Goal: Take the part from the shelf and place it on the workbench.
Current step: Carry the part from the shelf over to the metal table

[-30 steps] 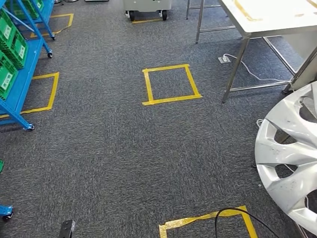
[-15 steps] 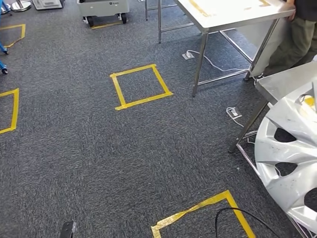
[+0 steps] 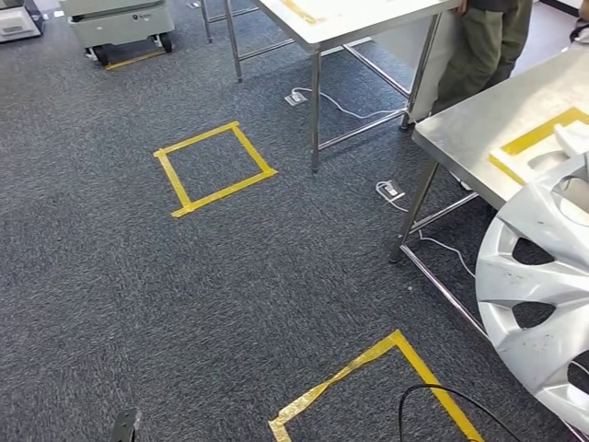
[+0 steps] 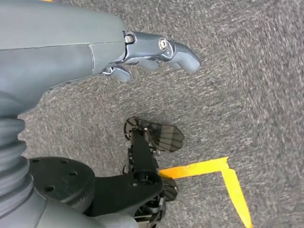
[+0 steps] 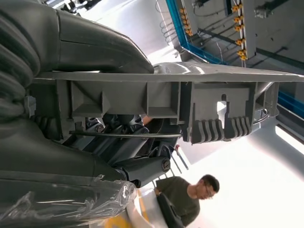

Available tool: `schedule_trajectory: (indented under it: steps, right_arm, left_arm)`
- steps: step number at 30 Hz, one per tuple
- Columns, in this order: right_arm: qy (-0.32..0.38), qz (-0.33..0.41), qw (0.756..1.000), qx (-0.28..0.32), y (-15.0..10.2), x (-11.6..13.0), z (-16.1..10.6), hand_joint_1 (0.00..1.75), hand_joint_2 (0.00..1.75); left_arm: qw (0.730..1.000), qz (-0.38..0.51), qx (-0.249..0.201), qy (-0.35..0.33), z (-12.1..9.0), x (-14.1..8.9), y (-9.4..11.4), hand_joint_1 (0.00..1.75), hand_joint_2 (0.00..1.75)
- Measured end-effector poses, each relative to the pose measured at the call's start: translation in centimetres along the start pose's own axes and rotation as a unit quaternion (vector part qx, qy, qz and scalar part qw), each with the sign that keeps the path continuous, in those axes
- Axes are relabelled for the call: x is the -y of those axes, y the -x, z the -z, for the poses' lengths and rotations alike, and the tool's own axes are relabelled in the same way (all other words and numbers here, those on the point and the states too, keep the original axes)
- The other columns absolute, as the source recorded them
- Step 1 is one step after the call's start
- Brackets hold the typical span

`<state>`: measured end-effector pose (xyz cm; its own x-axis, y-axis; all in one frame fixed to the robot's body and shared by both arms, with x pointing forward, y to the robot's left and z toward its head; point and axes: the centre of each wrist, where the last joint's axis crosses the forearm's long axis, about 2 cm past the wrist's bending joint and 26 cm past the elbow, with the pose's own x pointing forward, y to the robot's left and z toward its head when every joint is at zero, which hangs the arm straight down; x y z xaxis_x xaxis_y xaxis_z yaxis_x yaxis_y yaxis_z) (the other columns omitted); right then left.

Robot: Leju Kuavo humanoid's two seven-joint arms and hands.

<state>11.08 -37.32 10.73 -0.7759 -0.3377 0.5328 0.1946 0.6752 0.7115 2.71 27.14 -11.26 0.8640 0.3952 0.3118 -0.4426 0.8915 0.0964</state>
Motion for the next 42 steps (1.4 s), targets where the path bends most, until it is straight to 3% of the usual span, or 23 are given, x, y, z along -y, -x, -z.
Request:
schedule_trajectory:
  steps: [42]
  right_arm:
    - [0.000,0.007,1.000,0.012,-1.6,0.9,0.7,1.75,1.75]
  left_arm:
    - [1.000,0.001,-0.002,0.012,-0.2,0.5,0.3,0.00,1.75]
